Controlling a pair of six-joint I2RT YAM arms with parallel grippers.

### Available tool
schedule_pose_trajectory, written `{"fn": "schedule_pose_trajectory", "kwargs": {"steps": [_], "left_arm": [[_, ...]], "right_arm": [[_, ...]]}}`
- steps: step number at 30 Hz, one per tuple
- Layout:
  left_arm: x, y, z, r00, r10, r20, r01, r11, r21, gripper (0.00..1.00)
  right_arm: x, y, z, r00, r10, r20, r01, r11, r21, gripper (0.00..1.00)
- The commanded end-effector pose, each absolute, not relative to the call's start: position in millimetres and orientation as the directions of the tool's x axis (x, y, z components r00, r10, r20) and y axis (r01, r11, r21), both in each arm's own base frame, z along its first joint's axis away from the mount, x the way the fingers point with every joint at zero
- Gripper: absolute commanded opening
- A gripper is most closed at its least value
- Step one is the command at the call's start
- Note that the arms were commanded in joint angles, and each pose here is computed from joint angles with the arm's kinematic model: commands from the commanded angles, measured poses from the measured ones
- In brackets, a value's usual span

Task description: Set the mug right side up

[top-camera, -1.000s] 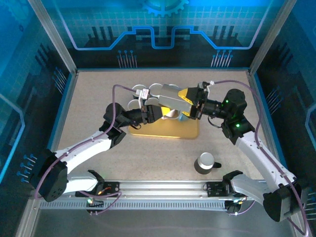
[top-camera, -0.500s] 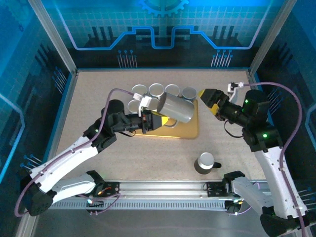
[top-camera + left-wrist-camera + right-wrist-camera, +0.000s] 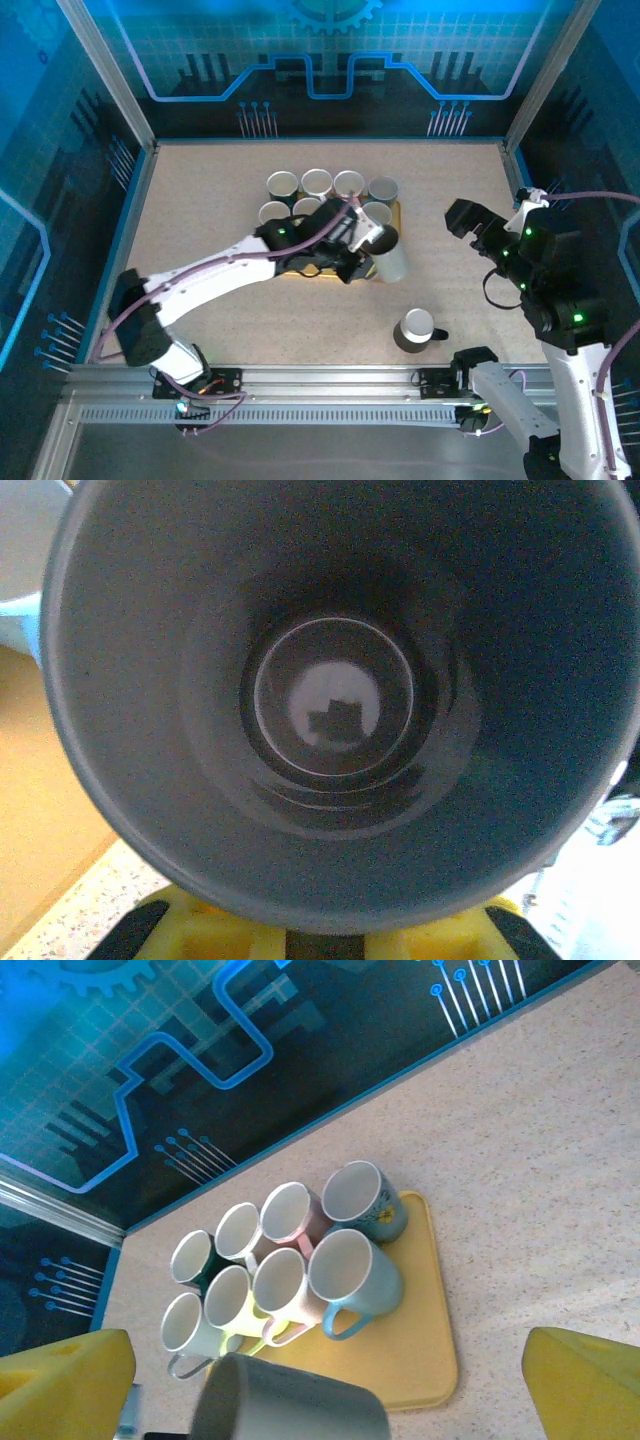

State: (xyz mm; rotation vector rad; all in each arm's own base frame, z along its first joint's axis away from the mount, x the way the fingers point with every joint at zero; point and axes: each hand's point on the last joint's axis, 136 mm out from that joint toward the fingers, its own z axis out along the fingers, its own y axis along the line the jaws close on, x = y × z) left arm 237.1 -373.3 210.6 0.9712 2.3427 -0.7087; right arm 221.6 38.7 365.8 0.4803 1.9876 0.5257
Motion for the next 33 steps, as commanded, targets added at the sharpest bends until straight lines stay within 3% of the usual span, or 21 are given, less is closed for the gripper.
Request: {"fn": "schedule_pose_trajectory", "kwargs": {"steps": [1, 18, 33], "left_arm": [[257, -388, 231, -0.522, 0.517, -0.679, 0.781, 0.609, -0.137, 0.00], [305, -401, 150, -0.508, 0.642, -0.574, 0.751, 0.657, 0.070, 0.00], [330, -395, 123, -0.542, 0.629, -0.557, 0.722, 0.688, 0.075, 0.00]], "right_arm": [[220, 39, 351, -0.448, 0.530, -0.720, 0.112, 0.832, 0.543, 1.00], [212, 79, 333, -0.531, 0.407, -0.743, -0.115, 0.834, 0.539, 1.00], [205, 95, 289, -0.659, 0.290, -0.694, -0.136, 0.862, 0.489, 0.99]]}}
